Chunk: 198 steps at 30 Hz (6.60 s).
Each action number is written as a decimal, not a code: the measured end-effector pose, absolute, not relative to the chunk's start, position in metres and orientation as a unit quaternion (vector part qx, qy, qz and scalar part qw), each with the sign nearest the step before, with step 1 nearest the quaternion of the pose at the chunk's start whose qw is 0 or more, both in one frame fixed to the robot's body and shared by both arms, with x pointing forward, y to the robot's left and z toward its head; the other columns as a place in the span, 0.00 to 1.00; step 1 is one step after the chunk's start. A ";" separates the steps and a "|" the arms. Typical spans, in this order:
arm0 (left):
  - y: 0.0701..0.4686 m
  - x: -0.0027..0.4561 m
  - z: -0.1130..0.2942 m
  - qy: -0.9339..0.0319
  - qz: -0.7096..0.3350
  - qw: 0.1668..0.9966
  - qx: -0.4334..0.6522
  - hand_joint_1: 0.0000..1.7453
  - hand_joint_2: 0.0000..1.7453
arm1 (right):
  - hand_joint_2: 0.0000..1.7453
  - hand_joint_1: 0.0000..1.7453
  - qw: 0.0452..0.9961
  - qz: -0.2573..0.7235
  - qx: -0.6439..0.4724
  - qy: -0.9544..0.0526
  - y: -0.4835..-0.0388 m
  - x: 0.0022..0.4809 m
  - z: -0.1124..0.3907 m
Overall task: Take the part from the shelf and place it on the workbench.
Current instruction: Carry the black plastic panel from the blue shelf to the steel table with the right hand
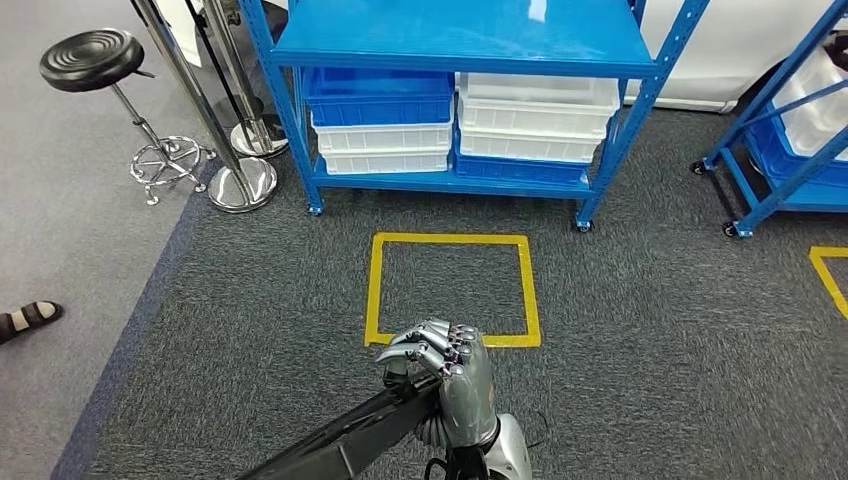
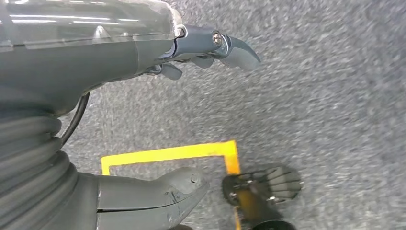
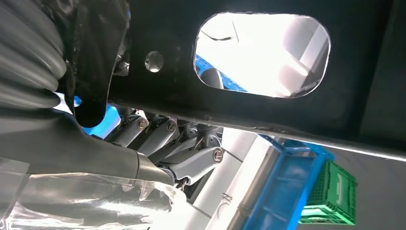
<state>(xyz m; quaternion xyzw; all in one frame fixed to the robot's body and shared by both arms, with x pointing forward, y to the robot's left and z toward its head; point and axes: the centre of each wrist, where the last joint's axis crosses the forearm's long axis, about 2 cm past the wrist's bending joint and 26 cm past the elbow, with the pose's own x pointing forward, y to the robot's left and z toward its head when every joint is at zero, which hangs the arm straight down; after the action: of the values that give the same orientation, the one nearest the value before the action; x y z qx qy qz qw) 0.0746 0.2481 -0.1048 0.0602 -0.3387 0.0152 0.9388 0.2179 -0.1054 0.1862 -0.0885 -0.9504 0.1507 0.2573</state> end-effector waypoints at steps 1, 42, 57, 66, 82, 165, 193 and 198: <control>0.248 0.075 -0.105 -0.339 0.015 0.939 0.060 0.00 1.00 | 1.00 1.00 0.257 0.150 -0.088 -0.951 -0.105 0.218 0.187; 0.248 0.075 -0.105 -0.358 0.008 0.932 0.054 0.00 1.00 | 1.00 1.00 0.241 0.175 -0.079 -0.951 -0.090 0.229 0.193; 0.247 0.082 -0.103 -0.369 -0.009 0.928 0.052 0.00 1.00 | 1.00 1.00 0.214 0.187 -0.107 -0.953 -0.092 0.228 0.195; 0.242 0.084 -0.103 -0.371 -0.013 0.927 0.048 0.00 1.00 | 1.00 1.00 0.215 0.188 -0.108 -0.952 -0.093 0.227 0.195; 0.244 0.083 -0.103 -0.370 -0.019 0.927 0.051 0.00 1.00 | 1.00 1.00 0.212 0.186 -0.108 -0.953 -0.092 0.226 0.196; 0.241 0.084 -0.102 -0.368 -0.028 0.928 0.050 0.00 1.00 | 1.00 1.00 0.221 0.191 -0.108 -0.950 -0.094 0.222 0.192; 0.242 0.084 -0.103 -0.368 -0.029 0.928 0.050 0.00 1.00 | 1.00 1.00 0.218 0.189 -0.108 -0.951 -0.094 0.223 0.194; 0.243 0.085 -0.102 -0.369 -0.029 0.927 0.052 0.00 1.00 | 1.00 1.00 0.219 0.189 -0.108 -0.951 -0.095 0.222 0.194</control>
<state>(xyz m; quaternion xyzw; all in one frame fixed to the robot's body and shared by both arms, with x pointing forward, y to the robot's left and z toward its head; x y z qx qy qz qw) 0.0850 0.2426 -0.1024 0.0522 -0.3695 -0.0289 0.9273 0.2224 -0.0946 0.1935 -0.1081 -0.9512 0.1890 0.2185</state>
